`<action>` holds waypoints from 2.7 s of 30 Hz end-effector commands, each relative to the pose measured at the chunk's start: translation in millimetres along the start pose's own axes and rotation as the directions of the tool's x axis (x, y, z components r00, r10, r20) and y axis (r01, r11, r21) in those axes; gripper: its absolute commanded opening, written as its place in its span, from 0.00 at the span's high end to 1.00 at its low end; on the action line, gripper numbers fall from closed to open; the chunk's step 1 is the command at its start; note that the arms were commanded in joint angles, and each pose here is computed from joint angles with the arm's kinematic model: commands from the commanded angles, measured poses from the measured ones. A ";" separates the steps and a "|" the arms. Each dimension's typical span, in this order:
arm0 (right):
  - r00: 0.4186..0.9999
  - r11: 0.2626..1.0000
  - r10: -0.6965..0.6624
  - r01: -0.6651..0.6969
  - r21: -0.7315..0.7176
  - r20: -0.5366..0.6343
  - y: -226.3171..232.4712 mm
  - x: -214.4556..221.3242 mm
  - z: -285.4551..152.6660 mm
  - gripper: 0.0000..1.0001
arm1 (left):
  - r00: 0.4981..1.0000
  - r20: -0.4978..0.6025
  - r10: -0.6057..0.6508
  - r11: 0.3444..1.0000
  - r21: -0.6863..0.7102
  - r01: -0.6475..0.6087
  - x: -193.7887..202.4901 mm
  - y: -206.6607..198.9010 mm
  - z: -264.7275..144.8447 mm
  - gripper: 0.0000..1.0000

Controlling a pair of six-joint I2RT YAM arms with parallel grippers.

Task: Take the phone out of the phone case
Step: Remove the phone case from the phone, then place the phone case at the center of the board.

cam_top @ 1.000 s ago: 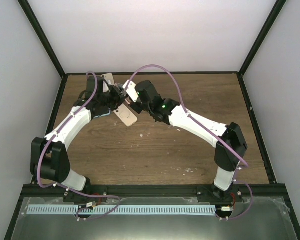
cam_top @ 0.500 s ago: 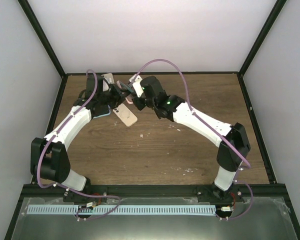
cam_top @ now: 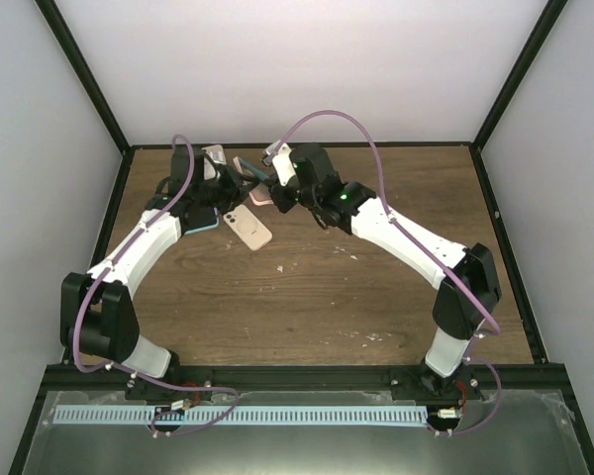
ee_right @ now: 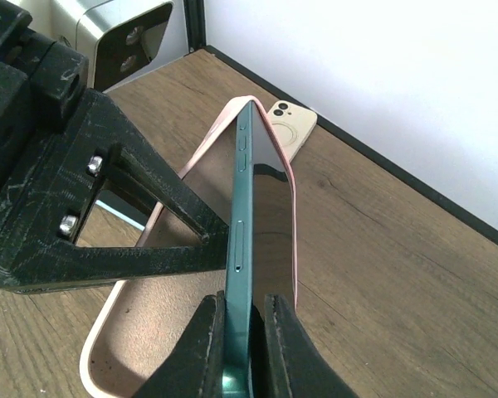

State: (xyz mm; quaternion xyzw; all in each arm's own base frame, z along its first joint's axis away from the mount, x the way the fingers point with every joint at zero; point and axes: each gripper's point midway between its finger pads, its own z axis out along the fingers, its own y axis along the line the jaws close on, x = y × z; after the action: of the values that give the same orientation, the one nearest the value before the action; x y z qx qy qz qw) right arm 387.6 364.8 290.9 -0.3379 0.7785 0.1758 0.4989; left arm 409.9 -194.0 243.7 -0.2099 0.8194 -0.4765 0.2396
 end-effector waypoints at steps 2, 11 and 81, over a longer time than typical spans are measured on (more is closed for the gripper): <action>0.947 0.968 0.140 -0.192 0.159 0.290 -66.4 -92.6 -71.1 0.99 | 0.986 0.164 -0.002 0.990 -0.141 0.026 -39.6 38.3 -9.3 1.00; 0.928 0.957 0.220 -0.265 0.118 0.300 -89.0 -90.0 -79.2 0.99 | 0.981 0.187 0.056 0.987 -0.156 -0.027 -46.1 38.7 -11.0 1.00; 0.990 0.794 -0.133 0.081 0.602 0.042 -176.6 48.4 -108.9 0.99 | 0.929 -0.336 0.154 0.953 -0.198 -0.229 105.3 109.4 209.6 0.28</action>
State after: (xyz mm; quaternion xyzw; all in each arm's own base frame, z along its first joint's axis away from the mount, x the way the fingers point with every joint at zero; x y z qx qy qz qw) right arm 417.5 160.7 268.0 -0.2242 0.7818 -0.0858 0.5755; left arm 444.6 -360.9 41.4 -0.0609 0.8987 -0.4152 0.1273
